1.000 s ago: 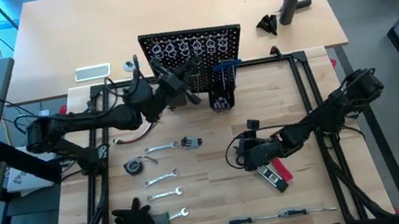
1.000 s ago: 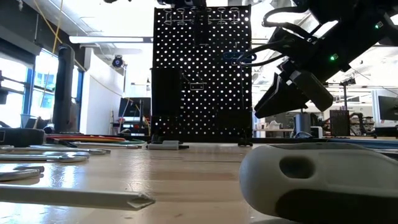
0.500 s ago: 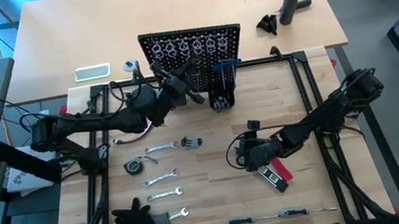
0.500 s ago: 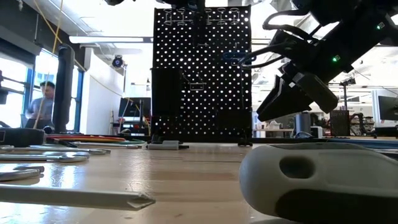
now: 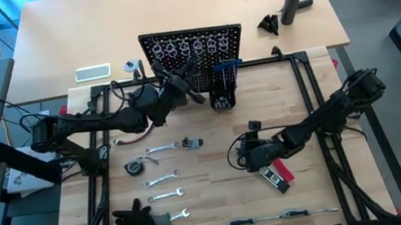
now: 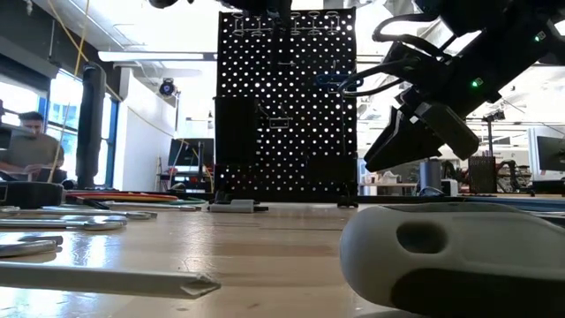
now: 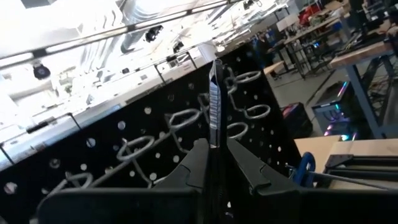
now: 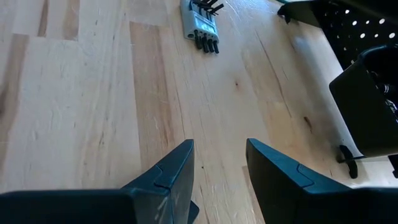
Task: Hang tools onto peg board
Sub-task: Hang the black wire stripper on the black pegboard
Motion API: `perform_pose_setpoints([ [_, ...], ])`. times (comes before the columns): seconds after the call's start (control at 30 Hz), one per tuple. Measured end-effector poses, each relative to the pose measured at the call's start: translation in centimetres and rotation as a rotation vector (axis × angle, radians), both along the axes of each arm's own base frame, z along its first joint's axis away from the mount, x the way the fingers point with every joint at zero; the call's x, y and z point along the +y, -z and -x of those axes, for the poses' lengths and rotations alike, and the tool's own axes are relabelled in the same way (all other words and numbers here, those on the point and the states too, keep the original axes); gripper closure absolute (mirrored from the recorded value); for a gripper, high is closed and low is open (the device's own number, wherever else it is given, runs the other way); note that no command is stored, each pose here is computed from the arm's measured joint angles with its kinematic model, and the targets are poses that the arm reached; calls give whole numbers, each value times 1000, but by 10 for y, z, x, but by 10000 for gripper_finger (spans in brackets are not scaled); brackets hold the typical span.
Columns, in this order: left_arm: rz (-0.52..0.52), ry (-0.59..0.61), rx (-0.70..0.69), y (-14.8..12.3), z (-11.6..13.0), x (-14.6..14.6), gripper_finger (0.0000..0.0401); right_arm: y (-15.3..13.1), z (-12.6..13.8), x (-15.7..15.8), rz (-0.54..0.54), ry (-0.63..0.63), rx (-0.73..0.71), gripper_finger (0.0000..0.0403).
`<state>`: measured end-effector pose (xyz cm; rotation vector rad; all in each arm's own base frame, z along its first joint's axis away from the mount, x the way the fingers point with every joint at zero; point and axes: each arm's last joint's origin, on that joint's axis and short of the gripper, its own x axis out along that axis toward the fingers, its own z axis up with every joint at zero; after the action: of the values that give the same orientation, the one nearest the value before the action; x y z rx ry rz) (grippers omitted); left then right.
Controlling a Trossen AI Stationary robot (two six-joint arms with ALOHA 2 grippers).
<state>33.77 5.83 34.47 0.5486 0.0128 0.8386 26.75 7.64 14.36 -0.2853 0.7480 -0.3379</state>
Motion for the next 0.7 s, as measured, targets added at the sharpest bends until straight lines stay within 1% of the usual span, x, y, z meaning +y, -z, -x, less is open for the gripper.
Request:
perform_pose_setpoints([
  [0.23, 32, -16, -20, 1, 2, 11, 380, 0, 0, 0, -4, 2, -2, 261],
  [0.47, 96, -26, -21, 7, 2, 20, 380, 0, 0, 0, -11, 3, -2, 261],
  [0.7, 114, -32, -27, 8, 3, 23, 380, 0, 0, 0, -13, 1, -1, 261],
])
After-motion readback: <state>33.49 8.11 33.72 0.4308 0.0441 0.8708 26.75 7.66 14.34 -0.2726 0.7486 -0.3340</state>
